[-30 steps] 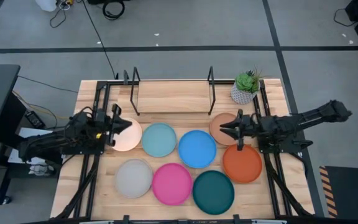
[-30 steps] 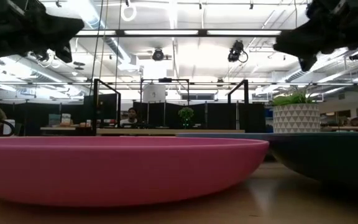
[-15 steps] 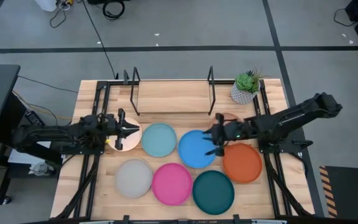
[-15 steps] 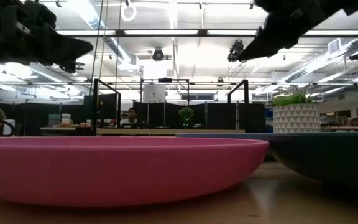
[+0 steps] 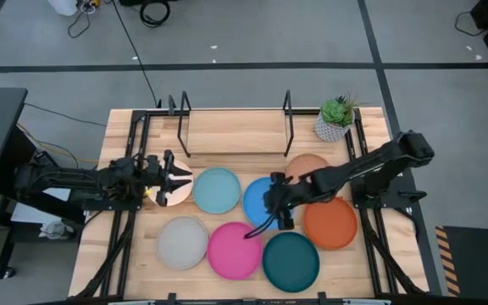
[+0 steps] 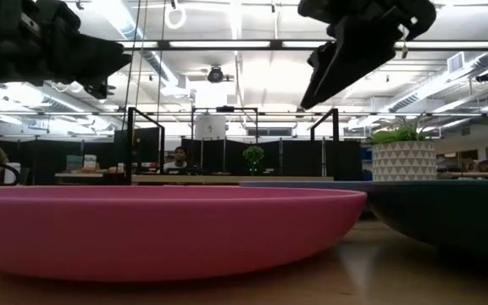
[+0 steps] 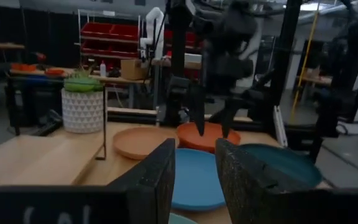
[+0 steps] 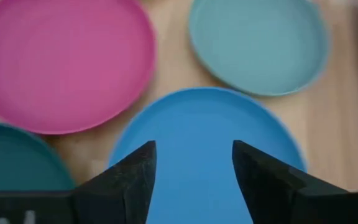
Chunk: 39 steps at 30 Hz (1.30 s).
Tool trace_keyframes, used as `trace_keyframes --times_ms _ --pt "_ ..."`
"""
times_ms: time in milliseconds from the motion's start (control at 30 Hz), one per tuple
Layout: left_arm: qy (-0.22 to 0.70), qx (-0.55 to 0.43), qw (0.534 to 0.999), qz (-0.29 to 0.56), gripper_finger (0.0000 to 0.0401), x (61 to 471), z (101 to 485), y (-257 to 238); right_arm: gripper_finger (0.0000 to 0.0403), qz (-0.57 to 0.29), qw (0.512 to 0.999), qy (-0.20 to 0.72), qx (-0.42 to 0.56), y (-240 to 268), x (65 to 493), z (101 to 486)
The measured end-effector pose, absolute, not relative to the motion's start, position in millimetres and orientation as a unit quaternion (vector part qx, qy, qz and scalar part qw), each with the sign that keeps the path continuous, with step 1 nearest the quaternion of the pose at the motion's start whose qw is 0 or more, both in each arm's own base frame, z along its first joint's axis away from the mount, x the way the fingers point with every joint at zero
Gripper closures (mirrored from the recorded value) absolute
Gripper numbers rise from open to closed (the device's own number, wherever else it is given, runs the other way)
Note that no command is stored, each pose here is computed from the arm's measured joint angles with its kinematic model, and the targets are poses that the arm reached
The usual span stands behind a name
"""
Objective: Place and stack plates onto a shelf
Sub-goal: Put the blue plate on the shelf
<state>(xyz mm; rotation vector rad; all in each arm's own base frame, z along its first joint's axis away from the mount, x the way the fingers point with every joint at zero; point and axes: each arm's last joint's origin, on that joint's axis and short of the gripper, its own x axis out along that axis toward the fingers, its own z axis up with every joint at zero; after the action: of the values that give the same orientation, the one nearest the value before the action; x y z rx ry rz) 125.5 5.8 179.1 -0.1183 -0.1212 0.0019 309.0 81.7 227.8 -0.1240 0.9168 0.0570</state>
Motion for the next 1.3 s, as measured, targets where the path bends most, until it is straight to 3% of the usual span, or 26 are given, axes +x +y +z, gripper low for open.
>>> trace_keyframes --times_ms 367,700,1300 --pt "-0.06 -0.109 0.992 -0.002 0.0278 126 179 6 0.0197 0.056 0.827 0.558 -0.027 121 348 204" --pt "-0.053 -0.11 0.993 -0.001 0.0278 126 178 6 0.0198 0.042 0.764 0.641 -0.057 133 368 177" --pt "-0.044 -0.11 0.993 0.001 0.0278 126 176 6 0.0226 0.048 0.741 0.663 -0.091 140 369 157"
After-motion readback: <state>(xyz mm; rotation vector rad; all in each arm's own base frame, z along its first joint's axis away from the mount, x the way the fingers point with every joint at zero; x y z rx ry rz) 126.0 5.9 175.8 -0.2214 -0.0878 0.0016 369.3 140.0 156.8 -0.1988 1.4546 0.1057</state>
